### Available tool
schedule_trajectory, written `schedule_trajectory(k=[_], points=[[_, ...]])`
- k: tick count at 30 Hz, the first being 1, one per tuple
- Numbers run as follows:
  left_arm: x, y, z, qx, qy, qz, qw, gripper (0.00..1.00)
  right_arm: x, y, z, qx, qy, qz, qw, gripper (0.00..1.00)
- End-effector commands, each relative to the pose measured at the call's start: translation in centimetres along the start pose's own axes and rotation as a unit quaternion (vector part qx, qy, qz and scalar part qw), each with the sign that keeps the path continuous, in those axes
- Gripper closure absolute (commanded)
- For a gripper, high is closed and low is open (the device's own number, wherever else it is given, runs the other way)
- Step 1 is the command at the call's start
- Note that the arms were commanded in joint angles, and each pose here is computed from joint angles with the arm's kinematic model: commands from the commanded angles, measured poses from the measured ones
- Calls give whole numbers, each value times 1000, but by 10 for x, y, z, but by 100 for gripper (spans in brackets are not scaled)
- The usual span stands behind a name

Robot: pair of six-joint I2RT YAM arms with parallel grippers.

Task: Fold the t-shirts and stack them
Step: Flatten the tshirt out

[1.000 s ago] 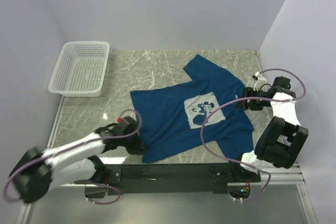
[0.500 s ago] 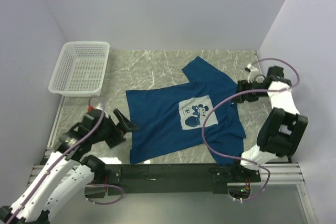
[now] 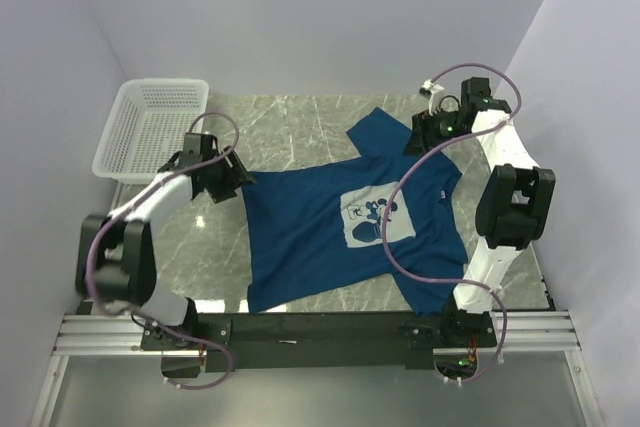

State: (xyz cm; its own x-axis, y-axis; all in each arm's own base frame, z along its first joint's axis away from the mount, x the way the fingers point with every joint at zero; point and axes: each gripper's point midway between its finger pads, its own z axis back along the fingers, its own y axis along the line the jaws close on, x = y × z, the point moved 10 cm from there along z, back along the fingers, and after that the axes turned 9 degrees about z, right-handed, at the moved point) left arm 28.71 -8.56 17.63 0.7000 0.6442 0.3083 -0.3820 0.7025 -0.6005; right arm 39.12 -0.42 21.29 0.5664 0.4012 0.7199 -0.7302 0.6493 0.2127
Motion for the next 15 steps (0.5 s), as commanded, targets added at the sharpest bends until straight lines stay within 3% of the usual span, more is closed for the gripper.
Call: schedule_trajectory(k=[1,3,4,5,6,7,8,9,10,11,12,15], points=[[38,-14,-18,-29,-29,-75,996,31,12,3,7,-28,-37,53,998,27],[51,-14,-24,-18,-36,-76,996,31,8,8,6,-61,-33,71,995,25],[53,-11,-30,-10,-31,-75,997,31,16,1,6,-98,-62,103,988,23],[55,-9,-31,-5,-29,-72,997,31,23,4,11,-126,-88,97,983,13],[57,-9,-31,-6,-30,-69,997,31,17,-3,6,-175,-91,62,978,12],[58,-10,-29,-13,-30,-70,997,30,33,-13,8,-208,-135,47,968,12],[57,-11,-26,-17,-33,-71,997,30,23,-28,-13,-192,-113,-11,975,11],[54,-10,-24,-21,-30,-70,997,29,67,-43,0,-196,-136,5,971,18],[53,-15,-14,-38,-35,-73,996,29,58,-45,-9,-155,-68,-59,984,28],[51,-16,-9,-45,-36,-74,996,29,34,-75,-49,-125,-7,-118,985,45],[46,-12,-5,-45,-31,-75,996,28,68,-86,-36,-146,-33,-109,983,48],[35,-10,19,-61,-40,-83,994,26,41,-108,-57,-180,18,-175,968,47]])
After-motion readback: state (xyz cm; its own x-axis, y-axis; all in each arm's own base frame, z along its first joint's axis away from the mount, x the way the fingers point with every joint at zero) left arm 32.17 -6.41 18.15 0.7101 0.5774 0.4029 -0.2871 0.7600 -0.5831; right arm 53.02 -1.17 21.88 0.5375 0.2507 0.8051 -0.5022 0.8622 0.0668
